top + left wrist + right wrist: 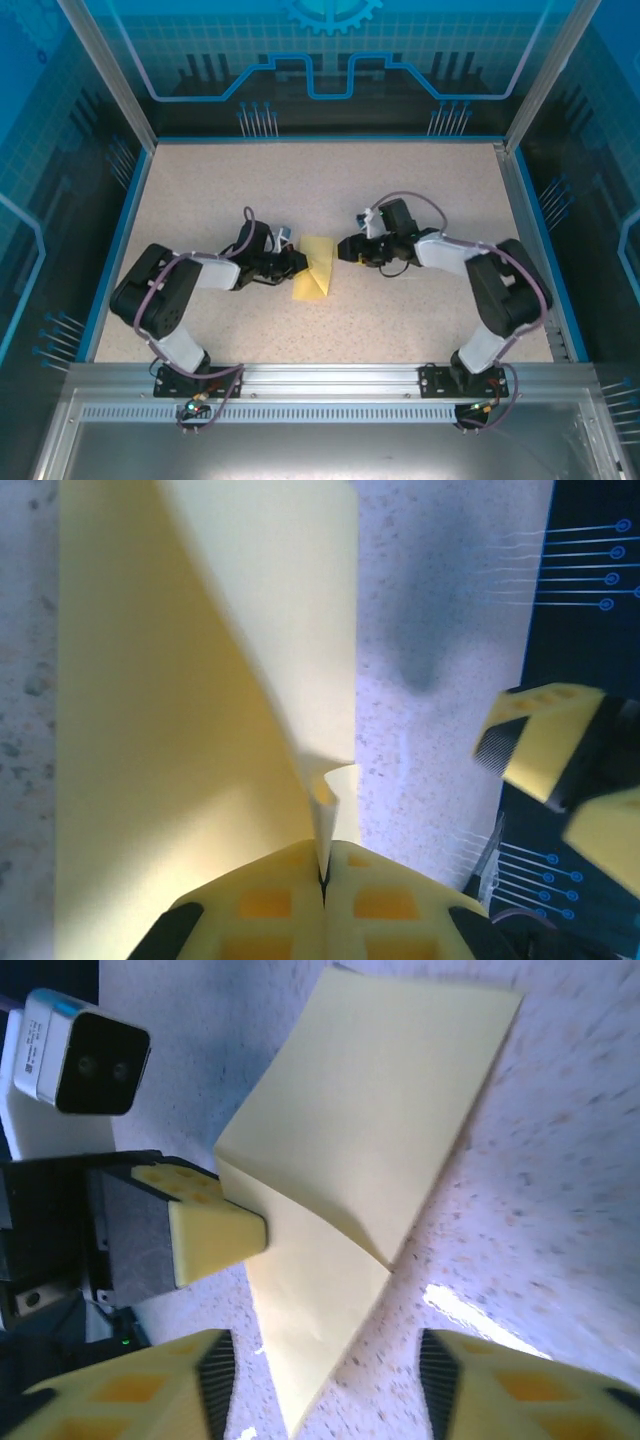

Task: Fold a paper plane with a square sheet of paper (pick it up from the middle)
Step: Turn over the square sheet of paper at the center of the table.

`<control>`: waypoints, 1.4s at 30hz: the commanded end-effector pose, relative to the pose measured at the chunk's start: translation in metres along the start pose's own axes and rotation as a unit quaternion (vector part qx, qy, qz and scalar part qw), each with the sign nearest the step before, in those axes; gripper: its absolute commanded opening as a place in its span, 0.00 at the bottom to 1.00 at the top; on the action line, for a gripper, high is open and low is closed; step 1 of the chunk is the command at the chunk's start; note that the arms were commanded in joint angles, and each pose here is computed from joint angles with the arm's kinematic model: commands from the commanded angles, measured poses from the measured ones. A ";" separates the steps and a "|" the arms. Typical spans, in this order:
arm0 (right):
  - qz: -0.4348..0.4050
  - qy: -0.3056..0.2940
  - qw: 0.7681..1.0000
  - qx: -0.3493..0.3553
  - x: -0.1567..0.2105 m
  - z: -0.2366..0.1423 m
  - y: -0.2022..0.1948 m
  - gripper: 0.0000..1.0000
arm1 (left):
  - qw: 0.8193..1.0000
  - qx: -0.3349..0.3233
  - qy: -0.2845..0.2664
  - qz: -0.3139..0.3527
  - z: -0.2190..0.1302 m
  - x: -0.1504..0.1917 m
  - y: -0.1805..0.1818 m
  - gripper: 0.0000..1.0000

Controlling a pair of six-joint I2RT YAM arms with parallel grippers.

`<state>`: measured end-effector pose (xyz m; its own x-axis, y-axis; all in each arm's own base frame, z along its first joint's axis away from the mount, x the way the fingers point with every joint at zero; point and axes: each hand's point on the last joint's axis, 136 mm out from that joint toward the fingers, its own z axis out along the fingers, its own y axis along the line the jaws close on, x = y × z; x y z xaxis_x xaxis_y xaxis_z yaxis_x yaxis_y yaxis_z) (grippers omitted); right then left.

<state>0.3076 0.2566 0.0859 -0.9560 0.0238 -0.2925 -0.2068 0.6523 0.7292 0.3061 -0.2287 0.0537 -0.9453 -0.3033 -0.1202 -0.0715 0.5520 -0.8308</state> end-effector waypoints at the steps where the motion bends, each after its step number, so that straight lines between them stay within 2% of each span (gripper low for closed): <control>1: -0.012 -0.040 0.994 0.100 -0.002 -0.035 -0.019 0.65 | 0.997 -0.055 -0.008 0.052 -0.027 -0.005 -0.017 0.02; 3: -0.017 -0.065 0.988 0.138 -0.005 -0.053 -0.024 0.72 | 0.991 -0.107 -0.014 0.076 -0.046 -0.006 -0.022 0.02; 6: -0.017 -0.103 0.978 0.182 -0.009 -0.080 -0.028 0.80 | 0.972 -0.203 -0.032 0.117 -0.081 -0.011 -0.028 0.02; 10: -0.003 -0.143 0.963 0.228 -0.010 -0.109 -0.034 0.83 | 0.923 -0.330 -0.074 0.185 -0.131 -0.028 -0.047 0.03; 13: 0.007 -0.163 0.954 0.250 -0.008 -0.124 -0.039 0.86 | 0.888 -0.391 -0.089 0.225 -0.148 -0.040 -0.060 0.03; 16: 0.020 -0.175 0.945 0.275 -0.003 -0.136 -0.046 0.89 | 0.852 -0.451 -0.087 0.252 -0.147 -0.050 -0.059 0.03; 20: 0.034 -0.192 0.933 0.302 0.005 -0.153 -0.056 0.90 | 0.799 -0.530 -0.072 0.274 -0.125 -0.060 -0.046 0.03; 25: 0.043 -0.211 0.927 0.306 0.014 -0.171 -0.060 0.92 | 0.698 -0.654 -0.069 0.285 -0.109 -0.083 -0.023 0.03; 27: 0.047 -0.214 0.926 0.307 0.016 -0.176 -0.061 0.92 | 0.676 -0.671 -0.064 0.296 -0.094 -0.085 -0.021 0.03; 31: 0.057 -0.220 0.924 0.308 0.019 -0.183 -0.065 0.92 | 0.656 -0.675 -0.050 0.333 -0.051 -0.076 -0.022 0.02; 36: 0.066 -0.223 0.924 0.302 0.021 -0.186 -0.066 0.92 | 0.637 -0.684 -0.019 0.356 -0.007 -0.063 -0.004 0.02; 38: 0.067 -0.223 0.924 0.303 0.022 -0.187 -0.066 0.92 | 0.640 -0.677 -0.018 0.363 0.005 -0.059 -0.006 0.02; 42: 0.069 -0.222 0.924 0.303 0.024 -0.189 -0.067 0.92 | 0.658 -0.655 -0.002 0.372 0.031 -0.045 -0.002 0.04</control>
<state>0.2660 0.0757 0.1521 -0.7489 0.3409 -0.5683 0.1684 0.9273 0.3344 0.3567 -0.2276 0.0445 -0.8770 0.4317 -0.2111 0.1984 0.7255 0.6590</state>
